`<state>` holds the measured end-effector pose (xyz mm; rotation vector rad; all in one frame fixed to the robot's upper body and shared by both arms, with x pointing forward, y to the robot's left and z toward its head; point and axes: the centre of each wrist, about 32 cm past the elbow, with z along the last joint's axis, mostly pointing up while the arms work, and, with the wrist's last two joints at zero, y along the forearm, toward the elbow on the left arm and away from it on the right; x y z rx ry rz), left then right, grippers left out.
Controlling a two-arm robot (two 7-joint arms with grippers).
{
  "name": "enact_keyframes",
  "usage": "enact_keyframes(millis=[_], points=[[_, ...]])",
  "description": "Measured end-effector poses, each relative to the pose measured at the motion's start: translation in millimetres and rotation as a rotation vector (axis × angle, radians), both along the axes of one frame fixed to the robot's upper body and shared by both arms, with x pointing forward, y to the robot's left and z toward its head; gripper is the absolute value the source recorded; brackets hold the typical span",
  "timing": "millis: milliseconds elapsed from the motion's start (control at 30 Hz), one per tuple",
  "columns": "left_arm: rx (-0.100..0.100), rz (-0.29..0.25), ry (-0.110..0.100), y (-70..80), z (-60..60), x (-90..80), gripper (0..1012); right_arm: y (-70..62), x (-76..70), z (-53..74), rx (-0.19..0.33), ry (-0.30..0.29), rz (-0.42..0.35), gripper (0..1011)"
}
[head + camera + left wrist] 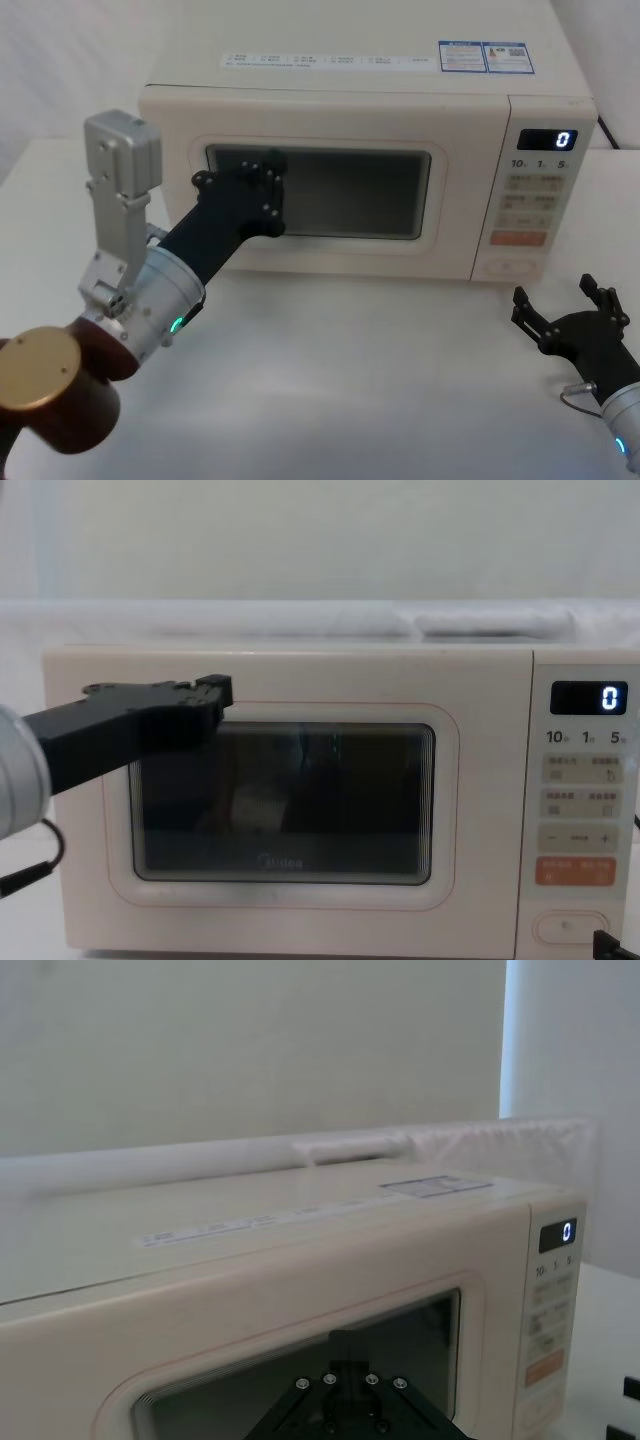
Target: Press the button to open the microwave door with one hand; close the microwave door with the other hand.
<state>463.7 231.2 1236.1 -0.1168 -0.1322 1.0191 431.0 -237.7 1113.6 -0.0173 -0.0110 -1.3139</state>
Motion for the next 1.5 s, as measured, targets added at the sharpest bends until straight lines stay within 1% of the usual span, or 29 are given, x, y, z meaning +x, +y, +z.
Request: enact_keyframes(millis=[33, 67, 233, 267, 300, 333, 367, 400, 467, 533, 567, 600, 633, 667, 700, 733, 767, 800, 833, 900, 933, 967, 1067, 1100, 1167, 1400, 1467, 1500], points=[[0.003, 0.005, -0.002, 1.2, -0.5, -1.5, 15, 0.0, 0.0, 0.0, 0.000, 0.000, 0.000, 1002], [0.003, 0.016, -0.009, 3.1, -1.2, -3.9, 38, 0.0, 0.0, 0.0, 0.000, 0.000, 0.000, 1002], [-0.014, 0.055, -0.015, 9.8, -5.5, -10.4, 152, 0.0, 0.0, 0.0, 0.000, 0.000, 0.000, 1002], [-0.015, 0.060, -0.015, 11.0, -6.3, -11.3, 202, 0.0, 0.0, 0.0, 0.000, 0.000, 0.000, 1002], [-0.018, 0.070, -0.014, 13.1, -7.6, -13.1, 229, 0.0, 0.0, 0.0, 0.000, 0.000, 0.000, 1002], [-0.018, 0.076, -0.014, 14.4, -8.2, -13.8, 229, 0.0, 0.0, 0.0, 0.000, 0.000, 0.000, 1002], [-0.019, 0.081, -0.013, 15.7, -9.0, -14.6, 284, 0.0, 0.0, 0.0, 0.000, 0.000, 0.000, 1002], [-0.019, 0.086, -0.013, 16.9, -9.6, -15.5, 284, 0.0, 0.0, 0.0, 0.000, 0.000, 0.000, 1002], [-0.020, 0.101, -0.008, 20.4, -12.2, -17.9, 388, 0.0, 0.0, 0.0, 0.000, 0.000, 0.000, 1002], [-0.019, 0.114, -0.004, 23.1, -14.1, -19.5, 426, 0.0, 0.0, 0.0, 0.000, 0.000, 0.000, 1002], [-0.019, 0.127, 0.001, 25.5, -16.0, -21.1, 450, 0.0, 0.0, 0.0, 0.000, 0.000, 0.000, 1002], [-0.019, 0.133, 0.004, 26.5, -17.1, -22.0, 512, 0.0, 0.0, 0.0, 0.000, 0.000, 0.000, 1002], [-0.018, 0.144, 0.010, 28.3, -19.0, -23.4, 544, 0.0, 0.0, 0.0, 0.000, 0.000, 0.000, 1002], [-0.017, 0.149, 0.014, 29.3, -20.3, -24.1, 544, 0.0, 0.0, 0.0, 0.000, 0.000, 0.000, 1002], [-0.016, 0.155, 0.018, 30.4, -21.8, -24.7, 612, 0.0, 0.0, 0.0, 0.000, 0.000, 0.000, 1002], [-0.015, 0.162, 0.023, 31.5, -23.4, -25.3, 630, 0.0, 0.0, 0.0, 0.000, 0.000, 0.000, 1002], [-0.012, 0.173, 0.031, 33.7, -26.5, -26.3, 673, 0.0, 0.0, 0.0, 0.000, 0.000, 0.000, 1002], [-0.011, 0.178, 0.036, 34.6, -28.0, -26.8, 688, 0.0, 0.0, 0.0, 0.000, 0.000, 0.000, 1002], [-0.010, 0.183, 0.040, 35.4, -29.4, -27.2, 744, 0.0, 0.0, 0.0, 0.000, 0.000, 0.000, 1002], [-0.006, 0.197, 0.055, 38.0, -34.4, -29.1, 791, 0.0, 0.0, 0.0, 0.000, 0.000, 0.000, 1002], [-0.005, 0.206, 0.064, 39.7, -37.6, -30.5, 845, 0.0, 0.0, 0.0, 0.000, 0.000, 0.000, 1002], [-0.006, 0.210, 0.068, 40.3, -39.1, -31.2, 845, 0.0, 0.0, 0.0, 0.000, 0.000, 0.000, 1002], [-0.009, 0.227, 0.082, 42.7, -44.1, -33.9, 914, 0.0, 0.0, 0.0, 0.000, 0.000, 0.000, 1002], [-0.010, 0.232, 0.086, 43.4, -45.6, -34.7, 960, 0.0, 0.0, 0.0, 0.000, 0.000, 0.000, 1002], [-0.012, 0.244, 0.095, 44.8, -49.0, -36.4, 1001, 0.0, 0.0, 0.0, 0.000, 0.000, 0.000, 1002], [-0.008, 0.267, 0.123, 48.6, -59.0, -40.8, 1001, 0.0, 0.0, 0.0, 0.000, 0.000, 0.000, 1002], [-0.004, 0.276, 0.140, 50.3, -64.6, -43.3, 1001, 0.0, 0.0, 0.0, 0.000, 0.000, 0.000, 1002], [-0.003, 0.278, 0.144, 50.6, -65.9, -43.8, 1001, 0.0, 0.0, 0.0, 0.000, 0.000, 0.000, 1002]])
